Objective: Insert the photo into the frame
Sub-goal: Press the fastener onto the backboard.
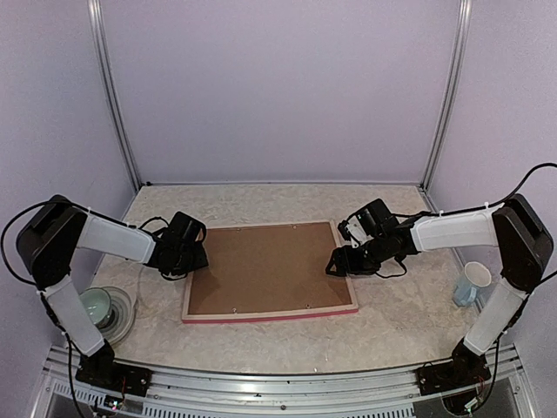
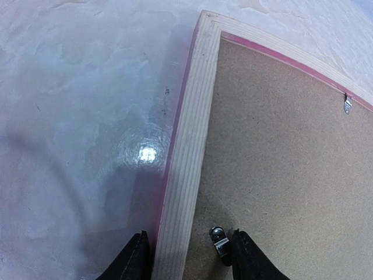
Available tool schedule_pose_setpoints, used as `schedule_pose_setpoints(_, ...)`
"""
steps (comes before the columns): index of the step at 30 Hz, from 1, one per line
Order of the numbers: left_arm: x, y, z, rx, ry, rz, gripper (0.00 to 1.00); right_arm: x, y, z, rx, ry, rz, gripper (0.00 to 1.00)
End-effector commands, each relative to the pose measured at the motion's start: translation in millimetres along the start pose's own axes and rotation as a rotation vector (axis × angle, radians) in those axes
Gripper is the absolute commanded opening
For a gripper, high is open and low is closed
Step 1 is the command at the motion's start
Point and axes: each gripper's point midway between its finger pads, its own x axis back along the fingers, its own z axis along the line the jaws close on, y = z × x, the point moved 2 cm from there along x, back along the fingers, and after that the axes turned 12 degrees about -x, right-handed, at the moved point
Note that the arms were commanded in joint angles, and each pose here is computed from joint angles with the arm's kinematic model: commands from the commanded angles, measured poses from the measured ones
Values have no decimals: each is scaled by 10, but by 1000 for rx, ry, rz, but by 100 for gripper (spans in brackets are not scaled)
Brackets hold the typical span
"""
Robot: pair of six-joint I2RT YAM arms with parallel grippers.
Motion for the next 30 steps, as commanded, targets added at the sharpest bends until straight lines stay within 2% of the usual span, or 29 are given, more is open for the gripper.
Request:
schedule_pose_setpoints(1, -45, -276, 180, -24, 52, 84, 44, 40, 25, 42, 20, -11, -8, 71)
schedule_pose_setpoints(9, -35, -288, 229, -16, 54, 80, 31, 34, 8, 24, 17, -16, -4, 71)
schedule_pose_setpoints(23, -47, -287, 263, -4, 51, 80, 30, 46, 11, 27, 15, -16, -7, 71)
schedule_pose_setpoints(30, 45, -193, 247, 8, 35, 48, 36, 56, 24, 26, 15, -22, -11, 72)
